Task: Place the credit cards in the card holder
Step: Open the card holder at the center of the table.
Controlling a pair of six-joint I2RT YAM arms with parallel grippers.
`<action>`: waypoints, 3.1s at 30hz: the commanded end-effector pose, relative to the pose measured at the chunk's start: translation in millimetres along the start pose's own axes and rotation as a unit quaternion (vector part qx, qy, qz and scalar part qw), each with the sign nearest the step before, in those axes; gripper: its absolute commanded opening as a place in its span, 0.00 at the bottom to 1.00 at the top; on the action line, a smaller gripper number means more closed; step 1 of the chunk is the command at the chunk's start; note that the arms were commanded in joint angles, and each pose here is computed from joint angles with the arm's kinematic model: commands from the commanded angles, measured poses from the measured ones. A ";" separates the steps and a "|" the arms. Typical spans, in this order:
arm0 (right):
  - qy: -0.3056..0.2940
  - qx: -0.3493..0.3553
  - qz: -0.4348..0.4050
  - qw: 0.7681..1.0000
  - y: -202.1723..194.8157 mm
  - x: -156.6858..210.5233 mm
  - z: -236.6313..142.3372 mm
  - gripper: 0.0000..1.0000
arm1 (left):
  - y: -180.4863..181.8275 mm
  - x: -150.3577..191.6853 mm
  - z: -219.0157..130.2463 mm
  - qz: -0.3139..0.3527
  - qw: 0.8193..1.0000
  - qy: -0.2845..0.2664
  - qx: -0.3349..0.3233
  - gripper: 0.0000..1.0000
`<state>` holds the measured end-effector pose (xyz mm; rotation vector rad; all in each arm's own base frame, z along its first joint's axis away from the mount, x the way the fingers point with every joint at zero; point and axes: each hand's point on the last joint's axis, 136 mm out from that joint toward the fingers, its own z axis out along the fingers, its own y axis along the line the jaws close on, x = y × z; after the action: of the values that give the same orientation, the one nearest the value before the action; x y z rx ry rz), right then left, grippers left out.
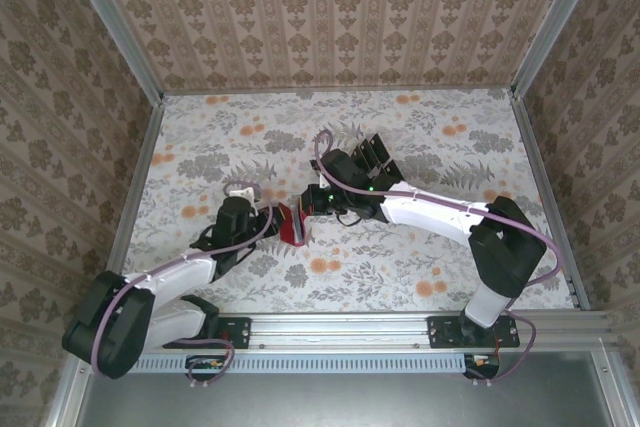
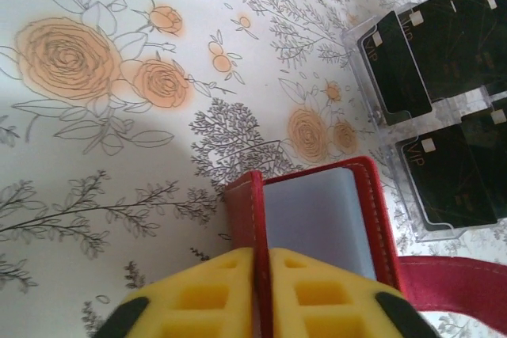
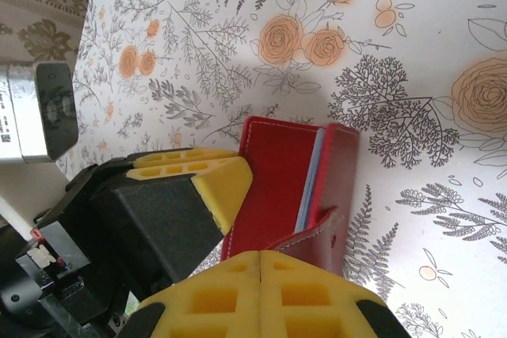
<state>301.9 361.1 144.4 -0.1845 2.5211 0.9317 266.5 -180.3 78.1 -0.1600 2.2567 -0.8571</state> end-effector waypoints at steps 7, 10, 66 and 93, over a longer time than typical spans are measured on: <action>-0.029 0.048 0.019 0.998 -42.9 4.8 -0.5 0.00 | 25.5 -10.9 -13.3 0.028 0.997 -0.039 -0.055 0.08; -0.026 0.067 0.026 0.997 -62.1 14.7 6.2 0.00 | 33.6 -14.8 -12.6 0.031 0.996 -0.041 -0.068 0.07; 0.023 -0.006 0.077 0.997 -35.3 40.5 48.9 0.36 | 15.7 -18.7 -21.4 0.138 0.981 0.037 -0.131 0.74; 0.085 -0.050 0.070 0.993 20.1 39.8 125.5 0.46 | 32.3 -51.2 -69.2 0.069 0.988 -0.036 -0.134 0.73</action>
<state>309.6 451.9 67.8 -0.1369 2.6187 1.1413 269.8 -104.6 126.8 -0.1269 2.2599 -0.4602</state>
